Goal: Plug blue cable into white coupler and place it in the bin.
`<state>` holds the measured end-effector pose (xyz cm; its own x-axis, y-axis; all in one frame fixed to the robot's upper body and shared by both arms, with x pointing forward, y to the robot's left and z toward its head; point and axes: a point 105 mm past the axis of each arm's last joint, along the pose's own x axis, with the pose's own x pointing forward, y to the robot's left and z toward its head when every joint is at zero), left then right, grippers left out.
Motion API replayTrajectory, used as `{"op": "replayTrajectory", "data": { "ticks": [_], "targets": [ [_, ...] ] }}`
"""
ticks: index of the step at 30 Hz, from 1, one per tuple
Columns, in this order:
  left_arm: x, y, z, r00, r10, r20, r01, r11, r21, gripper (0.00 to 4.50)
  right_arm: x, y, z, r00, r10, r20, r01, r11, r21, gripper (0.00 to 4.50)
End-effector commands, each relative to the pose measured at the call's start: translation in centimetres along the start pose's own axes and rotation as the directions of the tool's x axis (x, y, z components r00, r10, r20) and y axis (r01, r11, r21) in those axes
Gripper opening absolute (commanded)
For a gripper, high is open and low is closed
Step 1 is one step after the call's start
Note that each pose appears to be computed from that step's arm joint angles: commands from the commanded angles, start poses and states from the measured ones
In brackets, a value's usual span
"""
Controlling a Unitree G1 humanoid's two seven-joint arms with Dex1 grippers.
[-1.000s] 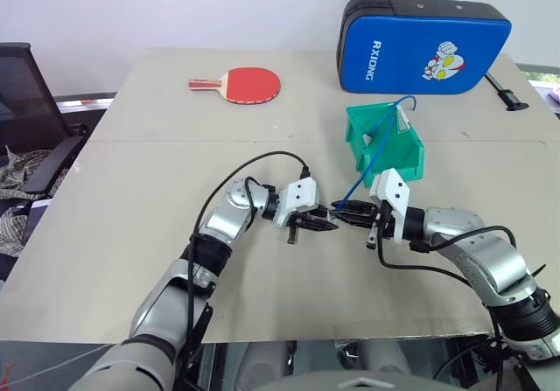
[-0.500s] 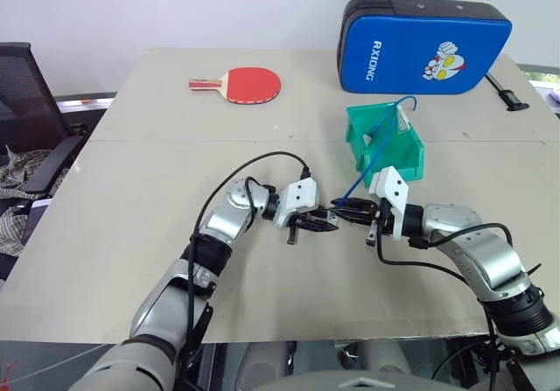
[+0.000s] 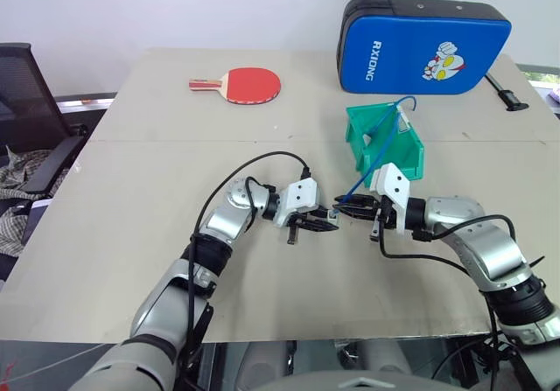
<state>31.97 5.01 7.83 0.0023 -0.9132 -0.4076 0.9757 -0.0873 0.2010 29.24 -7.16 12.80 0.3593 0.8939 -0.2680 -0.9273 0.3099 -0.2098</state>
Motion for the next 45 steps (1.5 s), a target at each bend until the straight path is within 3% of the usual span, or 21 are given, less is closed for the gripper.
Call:
{"op": "replayTrajectory", "data": {
  "ticks": [1, 9, 18, 22, 26, 32, 34, 35, 39, 43, 45],
  "targets": [
    [0.3, -0.1, 0.7, 1.000, -0.014, 0.019, 0.014, 0.999, 0.033, 0.55, 0.0, -0.1, -1.0, 0.995, 0.020, -0.095, -0.024, 0.999, -0.048, 0.00],
    [0.3, 0.0, 0.8, 1.000, 0.002, 0.029, -0.003, 1.000, 0.028, 0.55, 1.9, 1.7, -2.0, 0.969, 0.104, -0.223, -0.136, 0.981, -0.136, 0.00],
    [0.4, 0.0, 1.1, 0.999, 0.011, 0.042, -0.012, 1.000, 0.025, 0.55, 1.2, 3.3, -6.6, 0.908, 0.182, -0.376, -0.203, 0.979, -0.017, 0.00],
    [0.4, 0.0, 1.1, 0.999, 0.017, 0.043, -0.017, 1.000, 0.021, 0.55, 1.3, 3.2, -7.2, 0.916, 0.155, -0.370, -0.174, 0.984, -0.020, 0.00],
    [0.4, 0.1, 1.5, 0.998, 0.030, 0.058, -0.031, 0.999, 0.018, 0.55, 1.9, 1.1, -6.0, 0.965, 0.031, -0.259, -0.033, 0.999, -0.003, 0.00],
    [0.2, 0.1, 1.7, 0.996, 0.034, 0.081, -0.031, 0.999, -0.032, 0.55, 1.6, 1.4, -5.6, 0.972, 0.042, -0.229, -0.042, 0.999, 0.008, 0.00],
    [0.0, 0.4, 2.0, 0.994, 0.056, 0.088, -0.053, 0.998, -0.039, 1.66, 1.6, 1.3, -5.3, 0.976, 0.033, -0.216, -0.032, 0.999, 0.010, 0.00],
    [-0.2, 0.5, 2.1, 0.993, 0.068, 0.092, -0.064, 0.997, -0.042, 1.91, 1.5, 1.3, -5.0, 0.979, 0.025, -0.202, -0.022, 1.000, 0.016, 0.00],
    [-1.8, -0.4, 2.3, 0.991, 0.076, 0.107, -0.069, 0.995, -0.069, 3.74, 0.8, 0.6, -1.8, 0.998, -0.026, -0.060, 0.030, 0.997, 0.072, 0.00],
    [-4.3, -1.4, 3.1, 0.968, 0.178, 0.177, -0.156, 0.979, -0.135, 3.74, -2.2, -0.5, 3.6, 0.987, -0.111, 0.117, 0.099, 0.990, 0.101, 0.00],
    [-5.6, -0.9, 3.7, 0.928, 0.307, 0.213, -0.280, 0.949, -0.148, 3.74, -4.1, -1.3, 5.9, 0.970, -0.162, 0.179, 0.144, 0.984, 0.107, 0.00]
  ]
}}
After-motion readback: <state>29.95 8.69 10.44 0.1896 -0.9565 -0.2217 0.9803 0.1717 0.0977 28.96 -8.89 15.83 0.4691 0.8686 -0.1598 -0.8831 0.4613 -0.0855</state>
